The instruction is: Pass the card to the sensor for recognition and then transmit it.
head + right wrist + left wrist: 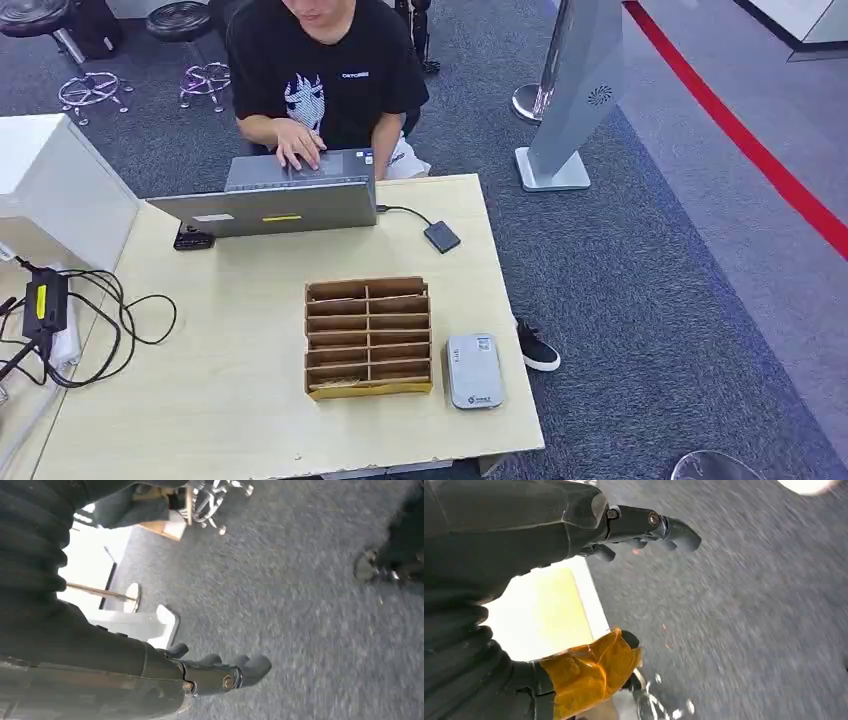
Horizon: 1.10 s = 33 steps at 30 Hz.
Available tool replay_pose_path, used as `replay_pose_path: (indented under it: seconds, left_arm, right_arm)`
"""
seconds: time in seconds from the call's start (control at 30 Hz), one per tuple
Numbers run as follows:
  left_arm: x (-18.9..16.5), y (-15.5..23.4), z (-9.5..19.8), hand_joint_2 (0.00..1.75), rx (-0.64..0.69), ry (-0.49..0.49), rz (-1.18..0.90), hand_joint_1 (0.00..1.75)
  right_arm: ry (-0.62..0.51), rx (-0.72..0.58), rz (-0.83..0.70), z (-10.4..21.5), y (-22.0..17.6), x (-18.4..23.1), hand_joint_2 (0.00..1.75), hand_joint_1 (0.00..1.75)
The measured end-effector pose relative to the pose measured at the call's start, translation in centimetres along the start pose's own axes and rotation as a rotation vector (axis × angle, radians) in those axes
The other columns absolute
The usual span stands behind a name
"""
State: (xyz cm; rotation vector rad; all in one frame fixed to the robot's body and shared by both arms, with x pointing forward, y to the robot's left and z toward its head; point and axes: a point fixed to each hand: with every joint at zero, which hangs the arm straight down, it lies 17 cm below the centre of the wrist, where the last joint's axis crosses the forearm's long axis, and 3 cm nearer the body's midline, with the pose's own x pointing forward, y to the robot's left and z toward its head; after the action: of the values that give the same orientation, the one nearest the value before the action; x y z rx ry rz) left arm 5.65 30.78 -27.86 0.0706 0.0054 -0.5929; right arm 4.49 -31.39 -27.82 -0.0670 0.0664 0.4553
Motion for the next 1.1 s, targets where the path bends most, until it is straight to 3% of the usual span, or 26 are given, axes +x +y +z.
replay_pose_path:
  seconds: [0.17,0.27,0.33,0.43,0.67,0.8,0.87,0.97,1.1]
  left_arm:
    - [0.1,-2.2,0.0,1.75,-0.036,0.001,-0.003,0.0]
    - [-0.2,-0.3,-0.3,1.75,0.071,0.012,0.014,0.0]
    - [-0.2,1.5,-0.3,1.75,0.133,0.013,0.022,0.0]
    - [0.4,2.2,-0.2,1.75,0.112,0.004,0.017,0.0]
    - [0.4,-1.8,0.1,1.75,-0.048,-0.014,-0.007,0.0]
    - [0.1,-1.3,-0.2,1.75,0.02,-0.005,0.002,0.0]
    - [0.0,0.8,-0.3,1.75,0.118,0.008,0.017,0.0]
    - [0.5,2.5,-0.2,1.75,0.141,0.001,0.022,0.0]
    - [1.2,1.0,0.0,1.75,0.042,-0.043,0.003,0.0]
  right_arm:
    - [0.003,-0.252,-0.085,0.0,-5.1,0.6,1.75,0.0]
    - [-0.037,-0.18,-0.121,0.0,-4.6,1.3,1.75,0.0]
    - [-0.055,-0.078,-0.061,0.0,-2.6,1.5,1.75,0.0]
    - [-0.049,0.014,0.02,0.1,-0.1,1.1,1.75,0.0]
    - [-0.015,-0.223,-0.033,0.0,-4.3,1.3,1.75,0.0]
    - [-0.044,-0.187,-0.063,0.1,-4.6,1.8,1.75,0.0]
    - [-0.066,-0.1,-0.03,0.1,-2.9,2.0,1.75,0.0]
    - [-0.074,-0.021,0.014,0.1,-0.8,1.7,1.75,0.0]
    - [-0.072,-0.132,-0.012,-0.1,-2.3,2.0,1.75,0.0]
